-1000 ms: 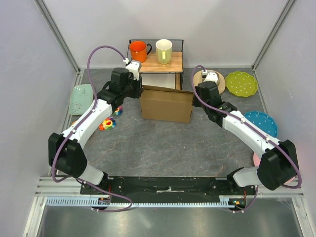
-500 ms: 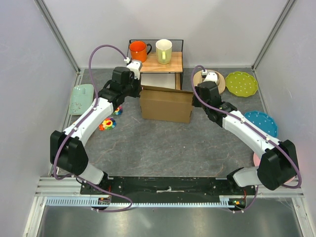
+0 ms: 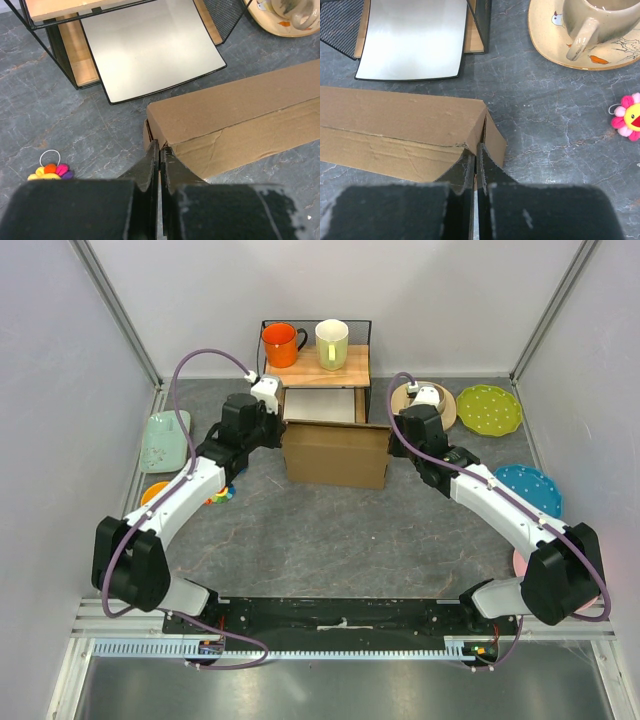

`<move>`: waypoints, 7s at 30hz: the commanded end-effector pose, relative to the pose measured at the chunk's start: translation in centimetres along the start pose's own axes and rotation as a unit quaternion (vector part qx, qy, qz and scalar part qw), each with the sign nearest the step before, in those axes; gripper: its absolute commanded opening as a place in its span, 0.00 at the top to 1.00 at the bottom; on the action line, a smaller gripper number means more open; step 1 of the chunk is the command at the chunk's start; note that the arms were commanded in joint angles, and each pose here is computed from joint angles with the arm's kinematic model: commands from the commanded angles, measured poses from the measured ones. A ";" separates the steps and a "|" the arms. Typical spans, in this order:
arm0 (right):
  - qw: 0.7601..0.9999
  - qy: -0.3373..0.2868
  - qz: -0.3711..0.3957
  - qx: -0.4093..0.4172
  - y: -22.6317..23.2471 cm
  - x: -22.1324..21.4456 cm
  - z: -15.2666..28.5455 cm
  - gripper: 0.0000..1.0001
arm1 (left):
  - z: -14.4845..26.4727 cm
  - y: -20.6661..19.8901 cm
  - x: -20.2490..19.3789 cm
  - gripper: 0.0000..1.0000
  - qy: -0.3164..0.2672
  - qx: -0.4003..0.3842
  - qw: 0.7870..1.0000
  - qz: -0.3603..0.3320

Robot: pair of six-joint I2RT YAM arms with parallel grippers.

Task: Fold the paper box

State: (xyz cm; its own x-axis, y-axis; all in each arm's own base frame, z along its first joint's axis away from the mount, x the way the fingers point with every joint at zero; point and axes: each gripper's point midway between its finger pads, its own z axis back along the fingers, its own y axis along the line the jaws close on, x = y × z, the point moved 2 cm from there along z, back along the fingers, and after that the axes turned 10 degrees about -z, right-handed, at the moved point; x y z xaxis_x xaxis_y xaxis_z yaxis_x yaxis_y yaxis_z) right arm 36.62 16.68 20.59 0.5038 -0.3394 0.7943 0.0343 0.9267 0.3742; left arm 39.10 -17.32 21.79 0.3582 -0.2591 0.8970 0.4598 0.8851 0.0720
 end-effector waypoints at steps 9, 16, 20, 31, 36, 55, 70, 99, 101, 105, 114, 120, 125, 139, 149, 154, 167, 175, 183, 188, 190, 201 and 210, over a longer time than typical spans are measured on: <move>0.993 0.104 0.029 -0.047 -2.4 -4.7 0.8 0.92 | 0.4 -1.7 -6.0 0.98 0.053 -0.008 0.998 0.040; 0.998 0.056 0.014 -0.019 -0.3 -0.7 2.1 0.71 | 0.3 -1.5 -5.4 0.98 0.053 -0.002 0.998 0.034; 0.999 0.036 0.011 -0.019 0.2 1.0 2.7 0.67 | 0.2 -1.5 -5.3 0.98 0.057 -0.003 0.998 0.034; 1.000 0.008 0.011 -0.006 1.3 3.0 2.7 0.64 | 0.2 -1.5 -5.1 0.98 0.060 -0.003 0.998 0.029; 1.000 -0.011 0.008 0.003 1.8 4.1 3.0 0.63 | 0.2 -1.5 -4.8 0.98 0.059 -0.003 0.998 0.027; 1.000 0.007 0.016 -0.020 0.0 1.4 2.0 1.00 | 0.0 -2.2 -4.9 0.98 0.064 -0.012 0.997 0.030; 0.996 0.067 0.011 -0.059 -3.9 -5.0 1.7 1.00 | 1.1 -2.1 -2.3 0.83 0.039 -0.014 0.999 0.026; 0.996 0.069 0.016 -0.054 -3.3 -4.4 1.4 1.00 | 2.4 -0.5 3.4 0.68 -0.030 0.008 0.999 0.023; 0.996 0.071 0.016 -0.053 -3.3 -4.5 1.3 1.00 | 2.1 -0.5 3.0 0.72 -0.026 0.008 0.999 0.022; 0.996 0.073 0.016 -0.051 -3.2 -4.6 1.3 1.00 | 1.7 -0.5 2.8 0.83 -0.029 0.007 0.999 0.021; 0.996 0.080 0.016 -0.048 -3.3 -5.1 1.2 1.00 | 1.1 -1.1 2.5 0.98 -0.028 -0.009 0.999 0.029; 0.995 0.082 0.015 -0.045 -3.2 -5.2 1.3 1.00 | 0.7 -1.4 1.4 0.98 -0.024 -0.018 0.999 0.030; 0.996 0.078 0.015 -0.042 -3.0 -4.9 1.4 1.00 | 0.4 -1.8 -1.3 0.98 0.005 -0.023 0.999 0.036; 0.996 0.075 0.013 -0.036 -2.5 -4.2 1.7 0.99 | 0.3 -2.3 -10.6 0.98 0.098 0.005 0.993 0.072; 1.000 0.014 0.005 -0.027 -0.7 1.0 3.4 0.70 | 0.0 -2.1 -8.0 0.98 0.077 0.005 0.994 0.072; 1.000 0.000 0.008 -0.030 -0.2 2.3 3.1 0.67 | 0.2 -2.1 -7.9 0.98 0.078 0.004 0.995 0.068; 0.999 -0.004 0.009 -0.031 0.2 2.4 1.9 0.78 | 0.3 -2.1 -7.4 0.98 0.078 0.000 0.995 0.062; 0.999 -0.008 0.011 -0.036 -0.3 2.0 1.7 0.94 | 0.4 -2.3 -7.2 0.98 0.076 -0.005 0.995 0.059; 0.998 0.026 0.017 -0.051 -2.3 -1.6 1.2 1.00 | 0.4 -2.6 -7.0 0.98 0.074 -0.013 0.995 0.068; 0.995 0.074 0.022 -0.069 -4.6 -5.8 1.3 1.00 | 0.3 -2.6 -7.1 0.98 0.074 -0.014 0.995 0.069; 0.995 0.070 0.019 -0.069 -4.6 -5.6 1.8 1.00 | 0.3 -2.6 -7.2 0.98 0.075 -0.013 0.995 0.069; 0.999 -0.050 -0.021 0.004 1.2 6.0 6.8 0.65 | 0.2 -2.3 -6.8 0.98 0.074 -0.004 0.995 0.066; 1.000 -0.019 -0.015 0.006 1.9 4.4 3.7 0.78 | 0.3 -2.4 -6.9 0.95 0.078 -0.006 0.994 0.071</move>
State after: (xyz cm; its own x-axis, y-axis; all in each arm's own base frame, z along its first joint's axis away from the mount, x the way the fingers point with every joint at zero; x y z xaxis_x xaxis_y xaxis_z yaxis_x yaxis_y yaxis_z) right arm 34.84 15.58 28.99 0.4182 -0.3969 0.8170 0.0317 0.9053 0.4236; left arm 37.63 -18.36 20.49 0.3631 -0.1255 0.9232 0.4209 0.9061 -0.0423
